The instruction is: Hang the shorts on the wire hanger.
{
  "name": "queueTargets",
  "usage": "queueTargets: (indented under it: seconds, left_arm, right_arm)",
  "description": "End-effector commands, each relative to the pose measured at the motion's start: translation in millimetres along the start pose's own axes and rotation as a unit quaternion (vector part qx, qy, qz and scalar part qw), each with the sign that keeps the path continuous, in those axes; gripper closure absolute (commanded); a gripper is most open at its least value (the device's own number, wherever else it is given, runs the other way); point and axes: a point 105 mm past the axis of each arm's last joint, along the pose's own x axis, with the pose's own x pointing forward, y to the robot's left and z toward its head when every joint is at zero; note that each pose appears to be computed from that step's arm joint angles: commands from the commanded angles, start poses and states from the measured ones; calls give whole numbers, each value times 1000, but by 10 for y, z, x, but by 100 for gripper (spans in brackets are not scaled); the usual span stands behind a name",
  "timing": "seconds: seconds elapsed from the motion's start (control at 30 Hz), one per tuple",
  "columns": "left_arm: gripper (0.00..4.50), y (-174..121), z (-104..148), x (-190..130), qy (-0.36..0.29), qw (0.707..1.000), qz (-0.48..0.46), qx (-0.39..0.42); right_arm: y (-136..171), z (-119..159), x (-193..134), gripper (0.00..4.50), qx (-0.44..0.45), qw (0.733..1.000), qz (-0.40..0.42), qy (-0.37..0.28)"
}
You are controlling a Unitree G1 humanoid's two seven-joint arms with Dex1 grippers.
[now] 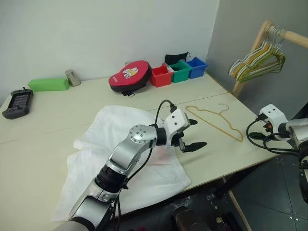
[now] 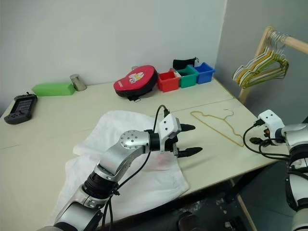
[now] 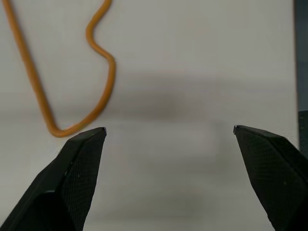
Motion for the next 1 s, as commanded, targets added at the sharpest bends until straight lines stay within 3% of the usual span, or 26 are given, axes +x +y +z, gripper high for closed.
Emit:
queueTargets:
  seconds: [0.03, 0.27, 0.53, 0.7, 1.0]
  left_arm:
    - [8, 88, 26, -100, 2, 999, 36, 15]
    - [8, 128, 64, -143, 4, 996, 87, 11]
    - [8, 213, 33, -285, 18, 993, 116, 10]
    - [5, 238, 30, -340, 23, 991, 128, 11]
    - [5, 308, -25, -428, 35, 990, 134, 8]
  right_arm:
    - [37, 246, -9, 0, 27, 999, 12, -42]
    - [119, 254, 134, 0, 85, 995, 1, -55]
    - [142, 113, 246, 0, 77, 996, -30, -21]
    - [104, 5, 267, 98, 92, 994, -52, -12]
    - [273, -51, 310, 288, 82, 997, 10, 10]
